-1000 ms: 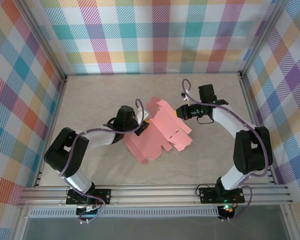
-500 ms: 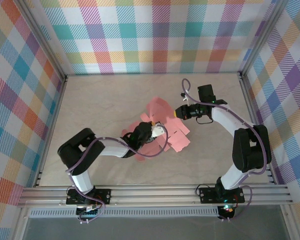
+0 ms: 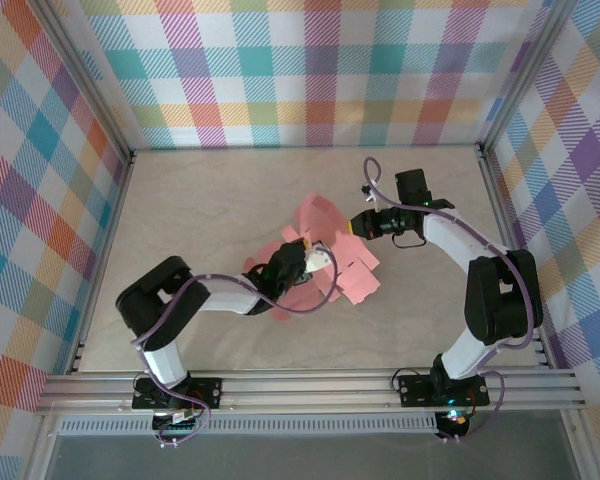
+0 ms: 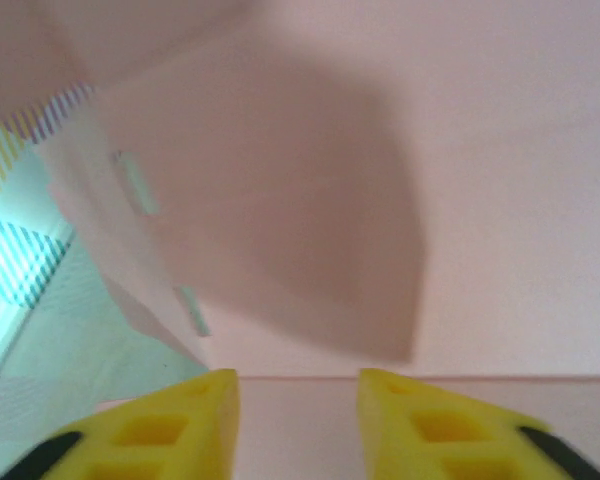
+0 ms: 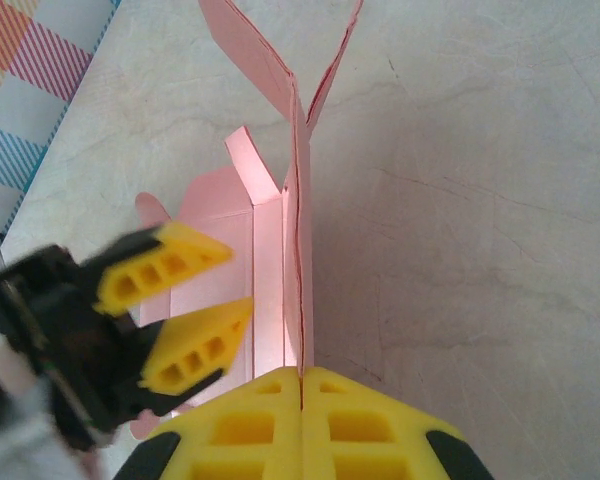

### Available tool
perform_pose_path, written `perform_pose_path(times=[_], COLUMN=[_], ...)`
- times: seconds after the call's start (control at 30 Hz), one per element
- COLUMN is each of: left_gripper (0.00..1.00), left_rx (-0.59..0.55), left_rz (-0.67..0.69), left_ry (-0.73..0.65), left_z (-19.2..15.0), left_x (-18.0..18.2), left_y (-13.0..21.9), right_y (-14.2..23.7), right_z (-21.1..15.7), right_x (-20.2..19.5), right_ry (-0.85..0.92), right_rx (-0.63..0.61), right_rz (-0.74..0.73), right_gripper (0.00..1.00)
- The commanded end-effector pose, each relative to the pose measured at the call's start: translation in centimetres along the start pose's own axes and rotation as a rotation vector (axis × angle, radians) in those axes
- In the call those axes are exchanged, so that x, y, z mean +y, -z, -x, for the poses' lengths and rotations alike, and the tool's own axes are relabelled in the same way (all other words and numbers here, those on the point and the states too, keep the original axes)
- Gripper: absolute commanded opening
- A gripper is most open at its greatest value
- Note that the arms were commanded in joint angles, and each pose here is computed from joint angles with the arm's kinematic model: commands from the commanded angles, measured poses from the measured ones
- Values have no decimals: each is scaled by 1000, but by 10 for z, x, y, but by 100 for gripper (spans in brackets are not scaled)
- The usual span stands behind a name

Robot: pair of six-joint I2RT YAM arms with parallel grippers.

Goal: Fold the paper box

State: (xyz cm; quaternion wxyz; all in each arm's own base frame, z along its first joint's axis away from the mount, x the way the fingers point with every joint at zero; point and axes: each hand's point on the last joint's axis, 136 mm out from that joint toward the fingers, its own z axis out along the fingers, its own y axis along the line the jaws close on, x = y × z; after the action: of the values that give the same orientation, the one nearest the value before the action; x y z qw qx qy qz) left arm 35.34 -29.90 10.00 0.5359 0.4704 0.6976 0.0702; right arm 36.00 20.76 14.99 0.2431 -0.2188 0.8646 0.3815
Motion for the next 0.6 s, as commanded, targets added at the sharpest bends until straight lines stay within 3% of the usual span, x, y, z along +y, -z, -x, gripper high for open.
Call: perform_pose_path(times=[0.0, 0.27, 0.4, 0.57], left_gripper=[45, 62, 62, 60], left_rx=[-90, -177, -79, 81], left_rz=[-39, -132, -105, -113], left_ry=[264, 686, 817, 912], left_z=[22, 17, -10, -49], left_x=[33, 94, 116, 118], left_y=[13, 26, 13, -12], right_y=[6, 6, 7, 9], right_z=[12, 10, 11, 11], right_x=[6, 6, 8, 13], right_ry=[22, 18, 20, 24], right_rx=[-31, -28, -34, -34], right_rz=[17, 21, 29, 43], right_gripper=[0, 0, 0, 0])
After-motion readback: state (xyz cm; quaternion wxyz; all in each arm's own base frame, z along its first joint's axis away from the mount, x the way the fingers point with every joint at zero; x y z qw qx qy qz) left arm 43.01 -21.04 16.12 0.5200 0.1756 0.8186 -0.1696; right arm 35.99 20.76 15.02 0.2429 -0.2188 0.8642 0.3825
